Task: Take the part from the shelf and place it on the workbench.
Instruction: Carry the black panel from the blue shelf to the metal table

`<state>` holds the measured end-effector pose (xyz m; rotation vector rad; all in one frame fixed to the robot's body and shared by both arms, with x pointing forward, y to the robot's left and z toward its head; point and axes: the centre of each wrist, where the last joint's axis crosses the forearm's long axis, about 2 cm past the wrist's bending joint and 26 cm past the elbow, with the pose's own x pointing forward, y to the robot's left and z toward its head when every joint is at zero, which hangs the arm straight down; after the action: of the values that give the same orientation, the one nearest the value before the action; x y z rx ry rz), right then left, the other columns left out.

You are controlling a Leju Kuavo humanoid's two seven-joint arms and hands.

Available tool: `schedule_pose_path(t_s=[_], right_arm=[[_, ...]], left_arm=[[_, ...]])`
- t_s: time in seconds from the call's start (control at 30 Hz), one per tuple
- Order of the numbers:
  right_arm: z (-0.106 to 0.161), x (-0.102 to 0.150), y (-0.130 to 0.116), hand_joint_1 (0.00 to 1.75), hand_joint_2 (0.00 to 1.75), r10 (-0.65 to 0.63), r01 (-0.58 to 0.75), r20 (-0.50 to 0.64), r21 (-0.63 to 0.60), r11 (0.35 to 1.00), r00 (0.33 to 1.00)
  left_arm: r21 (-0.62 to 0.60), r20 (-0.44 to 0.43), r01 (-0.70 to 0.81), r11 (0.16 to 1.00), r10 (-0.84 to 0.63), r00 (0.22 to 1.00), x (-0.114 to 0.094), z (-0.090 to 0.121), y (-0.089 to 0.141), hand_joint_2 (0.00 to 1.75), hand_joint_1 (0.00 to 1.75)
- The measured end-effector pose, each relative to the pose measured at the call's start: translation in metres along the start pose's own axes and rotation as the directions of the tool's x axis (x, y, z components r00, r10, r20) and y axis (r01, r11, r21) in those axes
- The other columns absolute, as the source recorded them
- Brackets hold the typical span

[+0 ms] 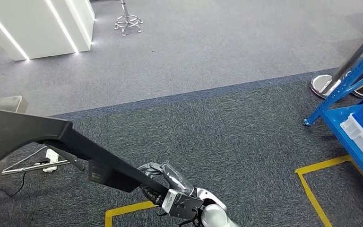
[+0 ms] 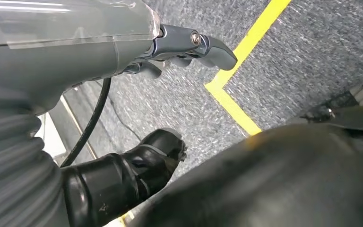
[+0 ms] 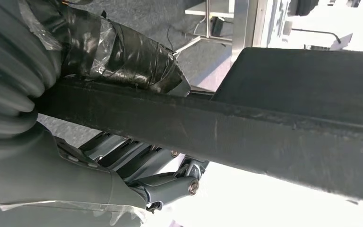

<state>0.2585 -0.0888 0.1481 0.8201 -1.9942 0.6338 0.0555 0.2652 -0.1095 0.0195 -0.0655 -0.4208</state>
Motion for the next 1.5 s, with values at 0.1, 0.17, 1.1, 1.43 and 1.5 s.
schedule_pose_path(t_s=[0.1, 0.17, 1.1, 1.43, 1.5], right_arm=[[-0.0010, 0.0012, -0.0003, 1.59, 1.75, 0.000, 0.000, 0.006, 0.000, 1.000, 1.000], [-0.0014, 0.0017, -0.0004, 1.59, 1.75, 0.000, 0.000, 0.008, 0.000, 1.000, 1.000], [0.0006, 0.0040, -0.0023, 1.59, 1.75, -0.016, 0.016, 0.012, 0.008, 1.000, 1.000], [0.0028, 0.0042, -0.0036, 1.59, 1.75, -0.018, 0.018, 0.009, 0.007, 1.000, 1.000], [0.0028, 0.0043, -0.0040, 1.59, 1.75, -0.017, 0.017, 0.009, 0.008, 1.000, 1.000]], left_arm=[[0.001, 0.000, 0.000, 1.000, 0.000, 1.000, 0.0001, 0.0000, 0.0002, 1.75, 0.00], [-0.001, -0.003, 0.000, 1.000, 0.000, 1.000, -0.0016, -0.0001, -0.0009, 1.75, 0.00], [-0.002, 0.001, -0.001, 1.000, 0.001, 1.000, 0.0004, 0.0001, -0.0011, 1.75, 0.00], [-0.003, -0.001, -0.002, 1.000, 0.002, 1.000, -0.0002, 0.0000, -0.0015, 1.75, 0.00], [-0.004, -0.001, -0.002, 1.000, 0.002, 1.000, -0.0004, 0.0000, -0.0019, 1.75, 0.00]])
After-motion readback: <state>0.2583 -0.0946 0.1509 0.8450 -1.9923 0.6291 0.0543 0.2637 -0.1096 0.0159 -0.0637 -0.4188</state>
